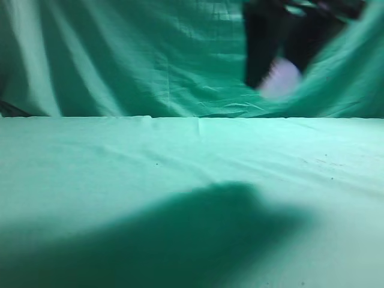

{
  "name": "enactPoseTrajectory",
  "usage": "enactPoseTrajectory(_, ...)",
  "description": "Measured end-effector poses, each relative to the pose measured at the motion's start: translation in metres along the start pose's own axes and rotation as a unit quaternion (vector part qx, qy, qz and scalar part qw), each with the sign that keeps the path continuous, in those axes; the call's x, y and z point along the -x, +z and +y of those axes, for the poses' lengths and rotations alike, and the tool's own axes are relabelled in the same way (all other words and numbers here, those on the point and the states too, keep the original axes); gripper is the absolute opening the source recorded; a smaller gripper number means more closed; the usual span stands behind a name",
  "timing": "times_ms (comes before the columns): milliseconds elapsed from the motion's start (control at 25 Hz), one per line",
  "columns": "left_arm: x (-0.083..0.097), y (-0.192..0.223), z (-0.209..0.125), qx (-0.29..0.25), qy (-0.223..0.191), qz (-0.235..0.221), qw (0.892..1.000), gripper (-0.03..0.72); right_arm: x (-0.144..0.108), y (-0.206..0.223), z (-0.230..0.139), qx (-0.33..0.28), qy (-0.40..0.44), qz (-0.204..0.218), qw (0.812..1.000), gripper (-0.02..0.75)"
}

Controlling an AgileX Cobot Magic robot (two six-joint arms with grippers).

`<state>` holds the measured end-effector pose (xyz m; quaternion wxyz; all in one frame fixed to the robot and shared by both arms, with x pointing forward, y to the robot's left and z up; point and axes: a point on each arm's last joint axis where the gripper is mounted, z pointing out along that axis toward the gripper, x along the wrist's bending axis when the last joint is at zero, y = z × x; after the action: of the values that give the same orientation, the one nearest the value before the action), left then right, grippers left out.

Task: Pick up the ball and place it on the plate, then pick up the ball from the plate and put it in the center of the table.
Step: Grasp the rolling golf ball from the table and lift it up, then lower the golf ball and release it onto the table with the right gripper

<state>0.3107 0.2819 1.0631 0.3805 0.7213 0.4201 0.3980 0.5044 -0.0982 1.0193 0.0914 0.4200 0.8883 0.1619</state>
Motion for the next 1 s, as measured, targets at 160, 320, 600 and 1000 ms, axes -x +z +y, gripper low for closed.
enactPoseTrajectory(160, 0.0, 0.0, 0.0, 0.0, 0.0, 0.0, 1.0, 0.0, -0.002, -0.007, 0.052, 0.019, -0.008, 0.004, 1.0, 0.325)
enactPoseTrajectory(320, 0.0, 0.0, 0.001, 0.003, 0.0, 0.002, 1.0, 0.0, -0.017, 0.016, 0.086, 0.0, -0.046, 0.013, 0.999, 0.325)
enactPoseTrajectory(600, -0.001, 0.002, -0.001, 0.006, -0.001, 0.007, 1.0, 0.0, -0.046, 0.08, 0.12, -0.023, -0.076, 0.034, 0.996, 0.325)
enactPoseTrajectory(1000, 0.0, 0.007, -0.008, 0.003, -0.004, 0.01, 1.0, 0.0, -0.062, 0.124, 0.131, -0.02, -0.09, 0.05, 0.994, 0.325)
